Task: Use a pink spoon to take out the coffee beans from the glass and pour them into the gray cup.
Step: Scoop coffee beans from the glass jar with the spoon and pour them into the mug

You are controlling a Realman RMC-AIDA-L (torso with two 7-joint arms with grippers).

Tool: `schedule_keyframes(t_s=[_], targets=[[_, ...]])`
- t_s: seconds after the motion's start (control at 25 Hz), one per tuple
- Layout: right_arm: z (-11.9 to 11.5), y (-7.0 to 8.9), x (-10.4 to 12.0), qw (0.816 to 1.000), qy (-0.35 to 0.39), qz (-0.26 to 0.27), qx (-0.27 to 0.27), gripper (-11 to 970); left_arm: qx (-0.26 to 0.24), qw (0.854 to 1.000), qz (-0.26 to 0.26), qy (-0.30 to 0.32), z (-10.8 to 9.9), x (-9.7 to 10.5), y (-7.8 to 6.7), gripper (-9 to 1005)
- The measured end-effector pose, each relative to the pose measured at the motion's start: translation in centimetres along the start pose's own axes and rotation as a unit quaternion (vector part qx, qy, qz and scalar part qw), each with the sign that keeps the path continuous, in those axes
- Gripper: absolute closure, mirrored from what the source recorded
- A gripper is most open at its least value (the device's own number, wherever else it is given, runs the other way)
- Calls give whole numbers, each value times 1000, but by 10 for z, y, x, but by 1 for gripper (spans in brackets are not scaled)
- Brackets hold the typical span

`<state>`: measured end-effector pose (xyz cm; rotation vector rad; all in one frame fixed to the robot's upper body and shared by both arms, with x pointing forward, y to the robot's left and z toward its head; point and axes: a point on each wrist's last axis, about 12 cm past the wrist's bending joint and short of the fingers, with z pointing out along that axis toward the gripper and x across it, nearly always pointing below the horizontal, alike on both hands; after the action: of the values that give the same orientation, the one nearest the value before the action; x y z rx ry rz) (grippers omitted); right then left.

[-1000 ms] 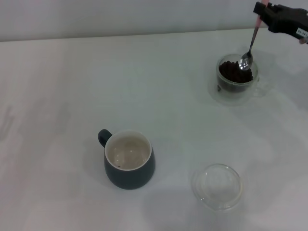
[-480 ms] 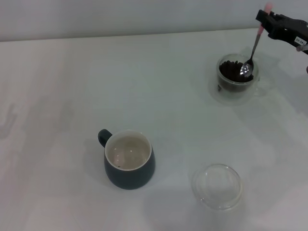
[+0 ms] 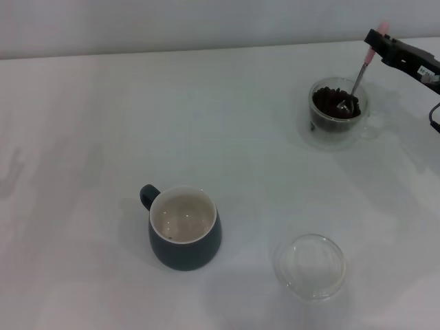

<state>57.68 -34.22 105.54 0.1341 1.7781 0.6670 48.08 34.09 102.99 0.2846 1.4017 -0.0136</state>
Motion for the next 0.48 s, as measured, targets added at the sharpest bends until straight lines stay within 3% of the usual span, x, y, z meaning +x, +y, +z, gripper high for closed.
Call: schedule_keyframes(t_s=[0.24, 0.48], targets=[[-2, -6, 0, 994, -16, 101, 25, 814, -1, 1000, 0, 3, 0, 1, 0, 241], [-10, -13, 0, 985, -42, 166, 38, 813, -2, 1000, -1, 5, -2, 1, 0, 241]])
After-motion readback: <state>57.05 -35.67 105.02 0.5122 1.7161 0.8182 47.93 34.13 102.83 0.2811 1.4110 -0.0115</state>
